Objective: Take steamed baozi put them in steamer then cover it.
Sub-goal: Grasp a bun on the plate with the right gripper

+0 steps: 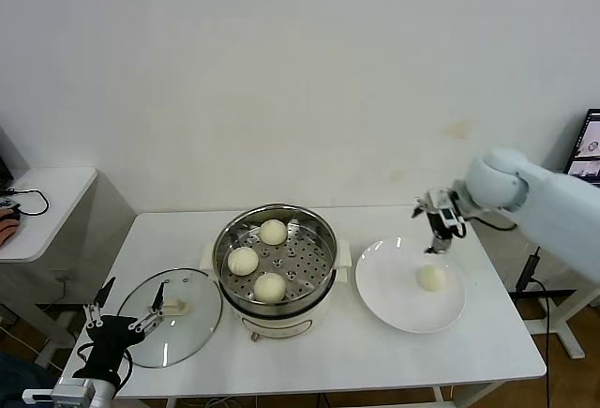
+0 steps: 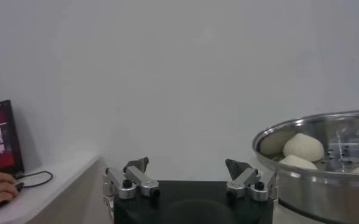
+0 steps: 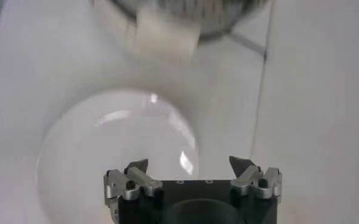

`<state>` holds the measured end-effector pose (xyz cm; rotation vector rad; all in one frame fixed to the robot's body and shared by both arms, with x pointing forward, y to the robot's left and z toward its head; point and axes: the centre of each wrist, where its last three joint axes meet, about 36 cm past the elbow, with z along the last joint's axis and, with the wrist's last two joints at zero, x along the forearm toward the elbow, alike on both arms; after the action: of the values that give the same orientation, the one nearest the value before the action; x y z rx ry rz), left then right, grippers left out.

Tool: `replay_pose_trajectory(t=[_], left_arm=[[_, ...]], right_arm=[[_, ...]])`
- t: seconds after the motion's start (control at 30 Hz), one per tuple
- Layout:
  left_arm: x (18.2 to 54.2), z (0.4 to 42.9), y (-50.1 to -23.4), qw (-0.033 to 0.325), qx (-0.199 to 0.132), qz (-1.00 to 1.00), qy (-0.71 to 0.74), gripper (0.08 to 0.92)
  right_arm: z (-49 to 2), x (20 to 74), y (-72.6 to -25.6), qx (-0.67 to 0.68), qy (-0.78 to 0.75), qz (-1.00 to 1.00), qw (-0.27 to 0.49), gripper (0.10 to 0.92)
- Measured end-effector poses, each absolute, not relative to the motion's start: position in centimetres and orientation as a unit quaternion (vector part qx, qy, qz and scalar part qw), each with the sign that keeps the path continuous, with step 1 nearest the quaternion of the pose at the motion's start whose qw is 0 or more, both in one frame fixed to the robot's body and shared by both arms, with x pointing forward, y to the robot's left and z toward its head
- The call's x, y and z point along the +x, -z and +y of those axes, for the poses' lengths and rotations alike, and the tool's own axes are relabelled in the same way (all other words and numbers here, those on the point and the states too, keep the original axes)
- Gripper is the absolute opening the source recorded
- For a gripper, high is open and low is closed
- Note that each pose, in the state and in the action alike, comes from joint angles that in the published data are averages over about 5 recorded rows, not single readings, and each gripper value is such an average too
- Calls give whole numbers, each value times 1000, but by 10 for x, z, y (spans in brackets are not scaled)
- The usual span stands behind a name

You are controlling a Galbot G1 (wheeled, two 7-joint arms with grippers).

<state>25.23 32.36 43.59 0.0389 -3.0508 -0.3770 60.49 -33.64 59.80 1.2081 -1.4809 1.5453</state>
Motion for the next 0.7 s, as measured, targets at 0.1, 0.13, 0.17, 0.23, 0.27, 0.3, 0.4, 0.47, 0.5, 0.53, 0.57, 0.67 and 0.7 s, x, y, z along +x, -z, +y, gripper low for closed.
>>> replay_pose_trajectory(t=[0.1, 0.13, 0.17, 0.23, 0.27, 0.3, 0.4, 0.47, 0.5, 0.53, 0.57, 0.67, 0.7], left_arm=[[253, 323, -436, 34, 12, -992, 123, 823], [253, 323, -436, 34, 12, -992, 124, 823], [253, 324, -436, 35, 12, -992, 124, 823], [252, 324, -436, 36, 12, -991, 126, 823], [252, 325, -436, 36, 12, -991, 127, 823], [251, 326, -436, 37, 13, -991, 127, 823], [250, 328, -436, 40, 15, -991, 128, 823], [249, 328, -435, 41, 17, -991, 128, 823], [249, 329, -435, 42, 17, -991, 128, 823], [249, 329, -434, 43, 18, -991, 128, 823], [248, 329, -434, 43, 18, -991, 128, 823], [248, 329, -435, 44, 19, -991, 129, 823], [247, 329, -435, 44, 19, -990, 129, 823]], right_arm=[[-351, 601, -575, 457, -588, -567, 352, 823], [-354, 600, -567, 455, -588, -566, 356, 823], [-358, 600, -560, 454, -587, -565, 361, 823], [-363, 599, -545, 451, -586, -563, 369, 823], [-366, 599, -538, 450, -586, -562, 372, 823], [-368, 600, -532, 449, -586, -561, 375, 823], [-372, 602, -515, 446, -585, -559, 382, 823], [-373, 604, -505, 445, -585, -558, 385, 823], [-373, 606, -500, 445, -585, -558, 386, 823], [-372, 607, -495, 444, -584, -558, 387, 822], [-372, 609, -491, 444, -584, -557, 389, 823], [-370, 613, -479, 443, -582, -556, 394, 823], [-370, 614, -475, 443, -581, -556, 396, 823]])
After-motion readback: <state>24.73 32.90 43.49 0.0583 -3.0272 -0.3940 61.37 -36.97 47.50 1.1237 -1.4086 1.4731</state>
